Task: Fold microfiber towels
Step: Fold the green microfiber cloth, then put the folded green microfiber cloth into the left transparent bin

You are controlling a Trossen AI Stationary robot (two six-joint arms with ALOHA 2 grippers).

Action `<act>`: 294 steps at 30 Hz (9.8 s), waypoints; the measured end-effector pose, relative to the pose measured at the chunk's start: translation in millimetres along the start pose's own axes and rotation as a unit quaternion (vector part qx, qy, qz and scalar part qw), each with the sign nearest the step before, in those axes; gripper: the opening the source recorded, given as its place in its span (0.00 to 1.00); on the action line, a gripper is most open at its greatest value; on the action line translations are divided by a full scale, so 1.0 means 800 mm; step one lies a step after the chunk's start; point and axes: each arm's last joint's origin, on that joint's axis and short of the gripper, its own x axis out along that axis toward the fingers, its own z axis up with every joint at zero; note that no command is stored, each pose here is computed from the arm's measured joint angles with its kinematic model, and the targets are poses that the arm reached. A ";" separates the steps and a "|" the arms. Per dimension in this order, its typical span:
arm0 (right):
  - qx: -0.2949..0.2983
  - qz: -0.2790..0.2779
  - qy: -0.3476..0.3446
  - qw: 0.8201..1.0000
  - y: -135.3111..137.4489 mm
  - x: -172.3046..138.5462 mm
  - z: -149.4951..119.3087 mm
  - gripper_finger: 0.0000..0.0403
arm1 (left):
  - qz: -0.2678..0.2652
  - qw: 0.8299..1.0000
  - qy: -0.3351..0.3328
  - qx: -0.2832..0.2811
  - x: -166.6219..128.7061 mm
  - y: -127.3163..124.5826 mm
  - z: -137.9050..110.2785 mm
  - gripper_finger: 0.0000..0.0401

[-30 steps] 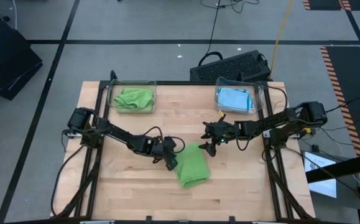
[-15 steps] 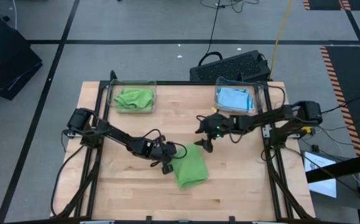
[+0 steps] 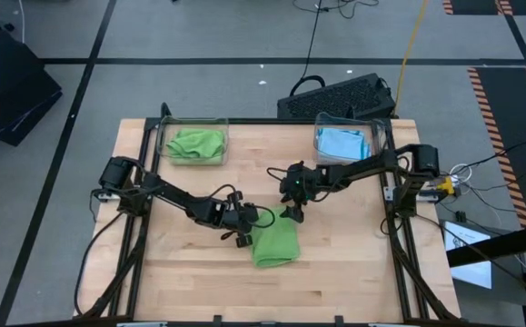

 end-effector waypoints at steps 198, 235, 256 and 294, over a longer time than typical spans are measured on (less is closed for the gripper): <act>-0.216 -0.068 -0.164 0.960 0.175 0.032 -0.029 0.14 | -0.054 0.995 0.081 0.004 -0.124 -0.045 0.000 0.50; -0.752 -0.139 -0.046 0.643 0.129 0.050 -0.069 0.65 | -0.019 0.995 -0.019 -0.095 0.001 -0.035 -0.020 0.50; -0.699 -0.072 -0.021 0.711 0.097 0.075 -0.056 0.46 | -0.033 0.996 -0.042 -0.073 0.003 -0.035 -0.016 0.50; -0.284 -0.011 -0.124 0.951 0.018 0.007 0.012 0.03 | 0.208 0.955 -0.170 0.124 0.006 -0.065 -0.024 0.92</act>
